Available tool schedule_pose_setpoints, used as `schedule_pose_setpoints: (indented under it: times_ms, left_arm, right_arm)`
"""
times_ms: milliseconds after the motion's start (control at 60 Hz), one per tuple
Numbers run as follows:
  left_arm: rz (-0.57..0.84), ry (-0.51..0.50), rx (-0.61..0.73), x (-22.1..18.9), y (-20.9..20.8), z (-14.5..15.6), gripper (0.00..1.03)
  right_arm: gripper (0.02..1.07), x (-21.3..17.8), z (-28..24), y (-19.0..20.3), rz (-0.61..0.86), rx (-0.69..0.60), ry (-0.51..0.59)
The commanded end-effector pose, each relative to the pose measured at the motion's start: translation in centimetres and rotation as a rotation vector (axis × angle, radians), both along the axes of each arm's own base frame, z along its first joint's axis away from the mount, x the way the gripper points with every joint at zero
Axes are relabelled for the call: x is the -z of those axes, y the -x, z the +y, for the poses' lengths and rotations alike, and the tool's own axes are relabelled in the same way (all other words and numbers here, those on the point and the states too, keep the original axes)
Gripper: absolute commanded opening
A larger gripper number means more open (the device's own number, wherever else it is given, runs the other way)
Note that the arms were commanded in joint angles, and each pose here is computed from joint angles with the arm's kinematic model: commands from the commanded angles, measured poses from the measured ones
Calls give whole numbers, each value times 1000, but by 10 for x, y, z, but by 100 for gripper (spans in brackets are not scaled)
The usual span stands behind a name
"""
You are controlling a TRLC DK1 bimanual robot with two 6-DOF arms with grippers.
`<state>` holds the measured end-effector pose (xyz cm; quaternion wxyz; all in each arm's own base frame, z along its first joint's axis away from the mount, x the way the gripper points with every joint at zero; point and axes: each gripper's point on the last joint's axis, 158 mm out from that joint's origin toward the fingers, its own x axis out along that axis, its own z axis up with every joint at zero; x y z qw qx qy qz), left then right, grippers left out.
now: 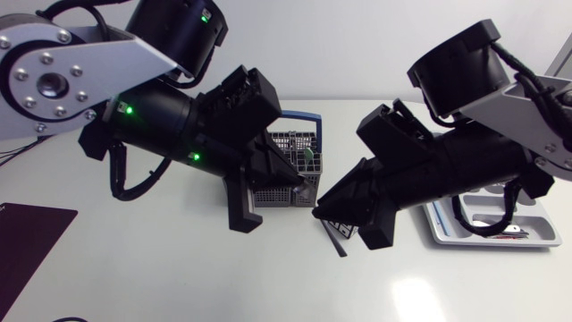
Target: Transfer all utensils from the basket to the drawer tray.
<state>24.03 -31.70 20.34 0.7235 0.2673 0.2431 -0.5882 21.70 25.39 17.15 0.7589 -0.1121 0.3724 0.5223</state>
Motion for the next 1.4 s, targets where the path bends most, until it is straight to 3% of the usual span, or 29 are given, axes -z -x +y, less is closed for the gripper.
schedule_pose_setpoints:
  times_ms: [0,333,550,700,917,1383]
  left_arm:
    - [21,14,2,-2,1,-6,4]
    - [17,46,-1,-15,-3,-10,6]
    - [36,136,-63,-44,-20,-13,53]
    - [53,197,-161,-60,-46,-8,75]
    - [114,252,-321,-58,-87,12,75]
    - [188,220,-476,-29,-119,31,75]
  right_arm:
    - [10,4,2,3,1,-21,5]
    - [7,10,1,14,13,-39,13]
    - [7,18,-9,19,19,-44,38]
    - [7,29,-31,16,20,-28,81]
    - [7,50,-96,-9,-21,44,166]
    - [7,96,-271,-53,-126,127,400]
